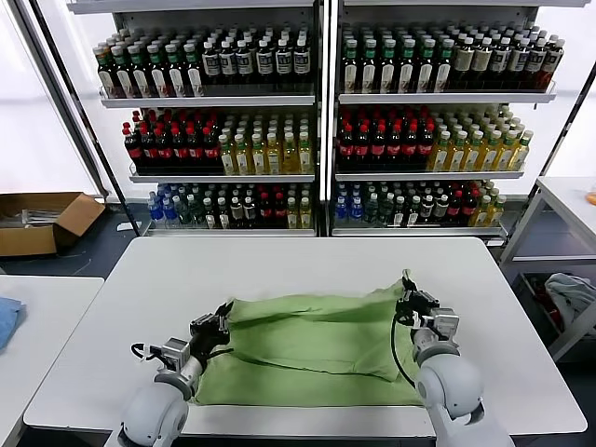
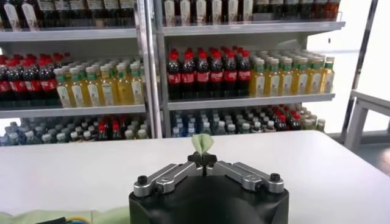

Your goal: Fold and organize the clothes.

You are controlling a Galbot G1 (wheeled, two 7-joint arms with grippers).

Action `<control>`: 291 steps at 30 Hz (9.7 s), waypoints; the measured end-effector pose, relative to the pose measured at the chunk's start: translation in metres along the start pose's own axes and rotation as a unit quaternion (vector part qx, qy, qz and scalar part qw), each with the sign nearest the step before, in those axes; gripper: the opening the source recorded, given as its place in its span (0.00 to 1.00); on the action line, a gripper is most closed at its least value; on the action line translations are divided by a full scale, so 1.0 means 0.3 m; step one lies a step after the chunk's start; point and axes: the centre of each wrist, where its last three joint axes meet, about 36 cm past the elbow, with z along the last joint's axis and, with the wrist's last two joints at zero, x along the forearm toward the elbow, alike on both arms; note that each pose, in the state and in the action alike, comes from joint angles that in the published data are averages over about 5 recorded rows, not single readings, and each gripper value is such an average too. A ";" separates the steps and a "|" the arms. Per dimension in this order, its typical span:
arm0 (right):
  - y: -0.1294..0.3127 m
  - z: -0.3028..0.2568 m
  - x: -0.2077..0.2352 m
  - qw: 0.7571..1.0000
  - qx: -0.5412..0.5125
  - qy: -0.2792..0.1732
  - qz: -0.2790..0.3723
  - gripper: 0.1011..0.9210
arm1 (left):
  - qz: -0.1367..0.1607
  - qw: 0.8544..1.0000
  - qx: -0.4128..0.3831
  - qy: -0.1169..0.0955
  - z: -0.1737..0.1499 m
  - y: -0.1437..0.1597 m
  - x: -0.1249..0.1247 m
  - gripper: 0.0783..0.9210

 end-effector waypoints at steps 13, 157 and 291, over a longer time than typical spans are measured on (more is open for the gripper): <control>0.003 0.084 0.156 0.999 0.011 0.037 0.017 0.01 | 0.002 1.000 -0.006 0.011 0.044 -0.039 0.094 0.01; 0.063 0.020 0.375 0.996 0.011 -0.055 0.069 0.88 | -0.181 0.982 -0.047 0.013 -0.141 0.475 0.282 0.02; 0.177 0.111 0.361 0.999 0.018 -0.037 0.022 0.88 | -0.091 0.981 0.154 0.073 0.145 0.414 0.131 0.51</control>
